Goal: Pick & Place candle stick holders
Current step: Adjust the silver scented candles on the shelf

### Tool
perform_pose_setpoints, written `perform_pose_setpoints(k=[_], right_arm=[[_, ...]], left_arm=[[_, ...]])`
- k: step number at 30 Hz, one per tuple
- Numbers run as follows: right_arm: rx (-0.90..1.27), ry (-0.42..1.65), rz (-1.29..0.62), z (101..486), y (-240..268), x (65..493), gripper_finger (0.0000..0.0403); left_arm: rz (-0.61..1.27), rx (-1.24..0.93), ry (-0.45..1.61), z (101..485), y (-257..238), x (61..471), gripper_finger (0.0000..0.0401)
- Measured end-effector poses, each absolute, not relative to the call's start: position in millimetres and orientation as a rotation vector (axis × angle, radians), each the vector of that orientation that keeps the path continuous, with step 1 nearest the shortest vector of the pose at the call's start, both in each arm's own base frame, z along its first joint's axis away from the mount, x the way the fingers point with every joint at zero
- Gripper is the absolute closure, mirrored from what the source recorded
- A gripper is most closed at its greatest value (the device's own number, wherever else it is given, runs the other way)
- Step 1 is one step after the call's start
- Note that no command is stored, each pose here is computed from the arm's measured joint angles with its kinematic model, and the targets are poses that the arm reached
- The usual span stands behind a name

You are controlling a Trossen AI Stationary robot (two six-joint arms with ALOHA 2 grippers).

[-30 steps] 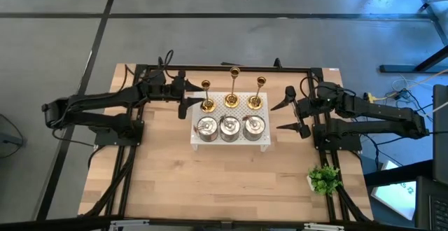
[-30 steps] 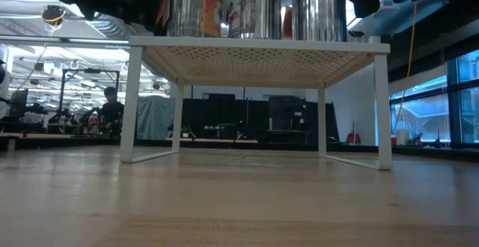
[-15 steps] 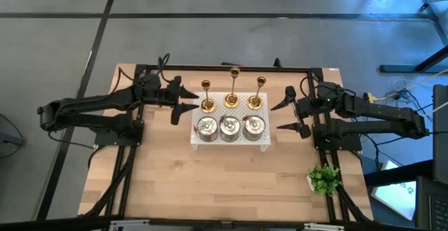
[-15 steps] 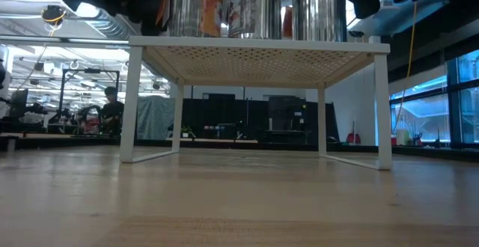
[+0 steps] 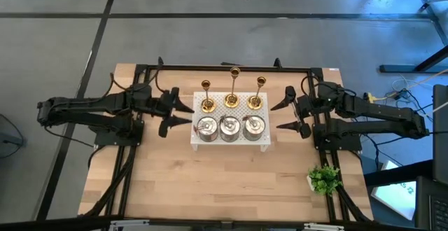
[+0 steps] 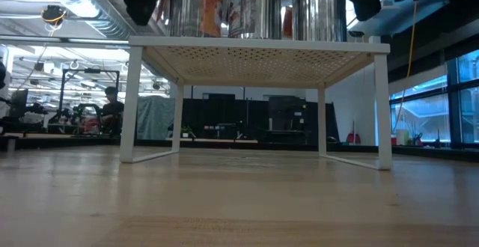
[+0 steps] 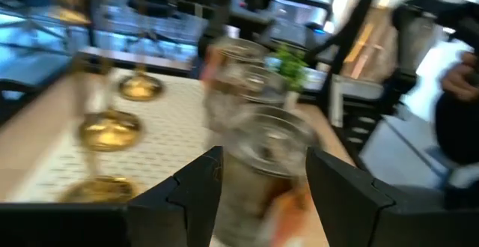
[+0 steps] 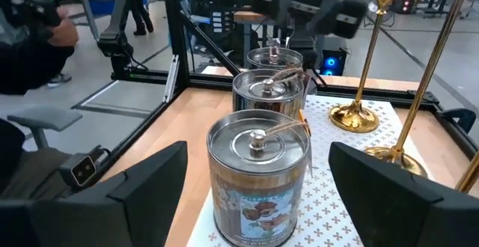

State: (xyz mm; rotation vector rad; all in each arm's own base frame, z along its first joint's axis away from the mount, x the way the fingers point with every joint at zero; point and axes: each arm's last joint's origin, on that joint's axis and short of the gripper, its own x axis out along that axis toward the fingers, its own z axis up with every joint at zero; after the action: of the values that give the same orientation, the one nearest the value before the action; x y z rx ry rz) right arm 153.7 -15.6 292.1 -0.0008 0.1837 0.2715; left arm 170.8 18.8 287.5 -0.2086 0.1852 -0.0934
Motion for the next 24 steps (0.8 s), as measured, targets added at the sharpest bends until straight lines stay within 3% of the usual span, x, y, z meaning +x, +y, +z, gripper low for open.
perform_pose_setpoints(k=[12,24], right_arm=[[0.047,0.115,0.426,300.1,9.2,156.6,0.0075],[-0.035,-0.027,0.612,307.2,41.1,172.3,0.0075]], left_arm=[[-0.38,-0.226,0.133,287.1,-48.2,192.9,0.0214],[-0.462,-0.227,0.066,268.9,-115.7,213.9,0.0214]])
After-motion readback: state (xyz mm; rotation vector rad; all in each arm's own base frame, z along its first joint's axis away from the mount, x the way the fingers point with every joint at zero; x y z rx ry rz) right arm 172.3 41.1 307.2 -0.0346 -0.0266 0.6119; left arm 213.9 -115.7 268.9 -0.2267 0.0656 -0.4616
